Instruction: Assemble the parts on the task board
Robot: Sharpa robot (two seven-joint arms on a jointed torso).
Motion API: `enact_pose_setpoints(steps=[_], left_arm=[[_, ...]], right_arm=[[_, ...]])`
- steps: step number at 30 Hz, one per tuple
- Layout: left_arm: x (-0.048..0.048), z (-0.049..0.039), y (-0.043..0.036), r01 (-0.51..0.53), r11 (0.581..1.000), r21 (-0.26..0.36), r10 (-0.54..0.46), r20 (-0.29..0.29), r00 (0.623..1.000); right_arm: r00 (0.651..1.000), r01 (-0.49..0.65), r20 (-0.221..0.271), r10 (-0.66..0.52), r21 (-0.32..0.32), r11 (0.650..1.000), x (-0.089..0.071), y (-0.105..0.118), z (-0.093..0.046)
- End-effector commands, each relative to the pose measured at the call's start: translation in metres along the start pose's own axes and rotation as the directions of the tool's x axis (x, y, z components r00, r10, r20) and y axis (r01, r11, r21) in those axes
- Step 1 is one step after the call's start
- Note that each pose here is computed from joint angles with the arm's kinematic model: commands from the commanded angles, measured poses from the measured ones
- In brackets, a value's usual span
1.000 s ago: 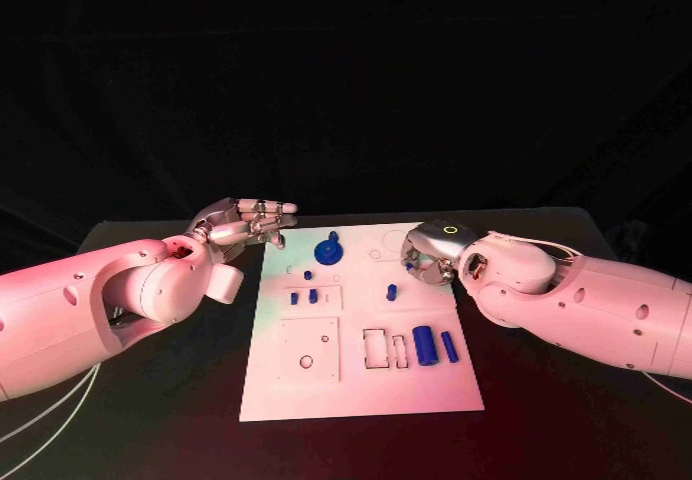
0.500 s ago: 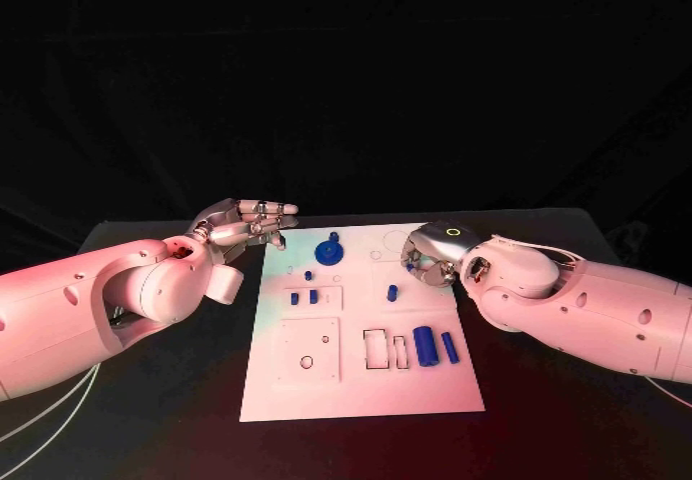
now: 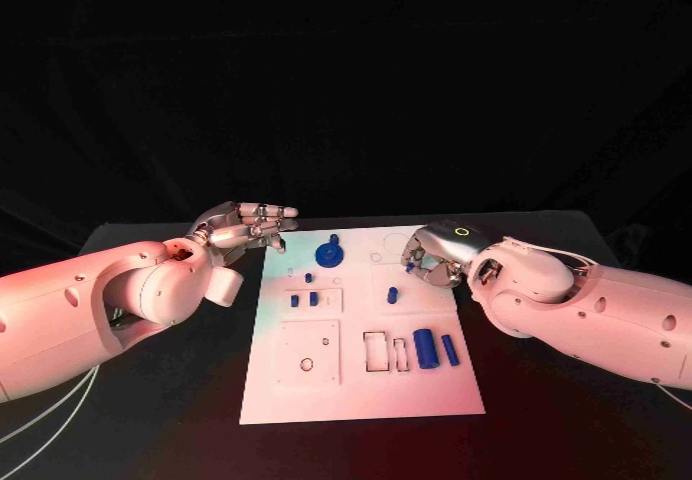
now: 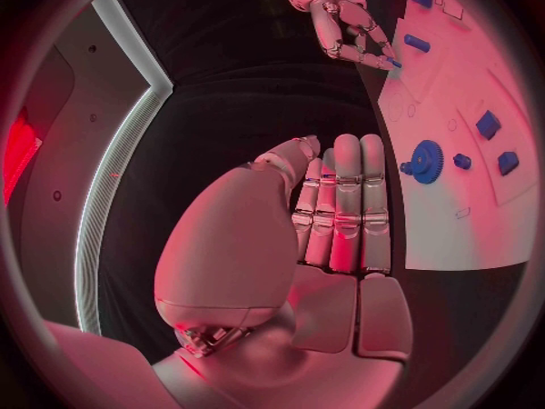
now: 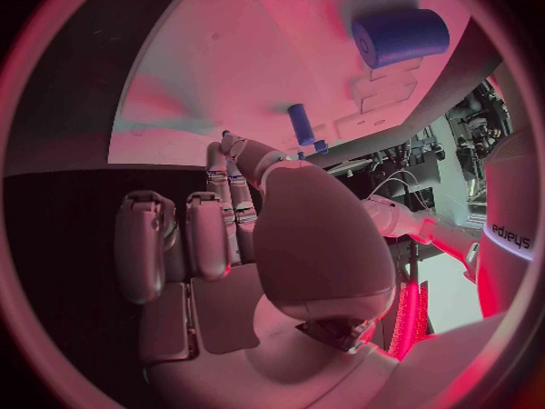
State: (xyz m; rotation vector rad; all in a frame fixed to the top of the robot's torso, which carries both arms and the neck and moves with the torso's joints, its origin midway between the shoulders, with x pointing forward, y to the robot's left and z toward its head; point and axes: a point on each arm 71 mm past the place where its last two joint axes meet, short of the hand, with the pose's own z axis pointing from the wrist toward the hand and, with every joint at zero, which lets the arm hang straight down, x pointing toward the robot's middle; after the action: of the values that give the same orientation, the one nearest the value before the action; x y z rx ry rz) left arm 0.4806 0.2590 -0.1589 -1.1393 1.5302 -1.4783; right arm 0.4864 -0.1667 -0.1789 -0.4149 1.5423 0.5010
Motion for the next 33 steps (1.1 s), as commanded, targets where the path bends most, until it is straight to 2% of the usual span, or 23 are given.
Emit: enact_pose_setpoints(steps=[1, 12, 21, 27, 33], left_arm=[[0.0030, 0.0007, -0.0005, -0.002, 1.000, 0.001, 0.002, -0.027, 1.000], [0.0046, 0.0020, 0.0000, -0.003, 1.000, -0.001, 0.003, -0.032, 0.999], [0.0080, 0.0047, 0.0006, -0.001, 1.000, -0.001, 0.001, -0.039, 0.999], [0.0107, 0.0071, 0.0010, 0.000, 1.000, 0.002, 0.000, -0.042, 0.999], [0.0157, 0.0105, 0.0016, 0.002, 1.000, 0.003, -0.002, -0.051, 0.999]], right_arm=[[0.999, -0.046, 0.026, 0.047, -0.016, 0.999, -0.005, 0.004, -0.004], [0.992, -0.109, 0.058, 0.114, -0.085, 0.990, -0.019, 0.029, -0.018], [0.985, -0.156, 0.050, 0.168, -0.184, 0.970, -0.027, 0.069, -0.021], [0.981, -0.181, 0.020, 0.192, -0.237, 0.954, -0.022, 0.093, -0.016], [0.978, -0.204, -0.021, 0.206, -0.266, 0.942, -0.007, 0.110, -0.010]])
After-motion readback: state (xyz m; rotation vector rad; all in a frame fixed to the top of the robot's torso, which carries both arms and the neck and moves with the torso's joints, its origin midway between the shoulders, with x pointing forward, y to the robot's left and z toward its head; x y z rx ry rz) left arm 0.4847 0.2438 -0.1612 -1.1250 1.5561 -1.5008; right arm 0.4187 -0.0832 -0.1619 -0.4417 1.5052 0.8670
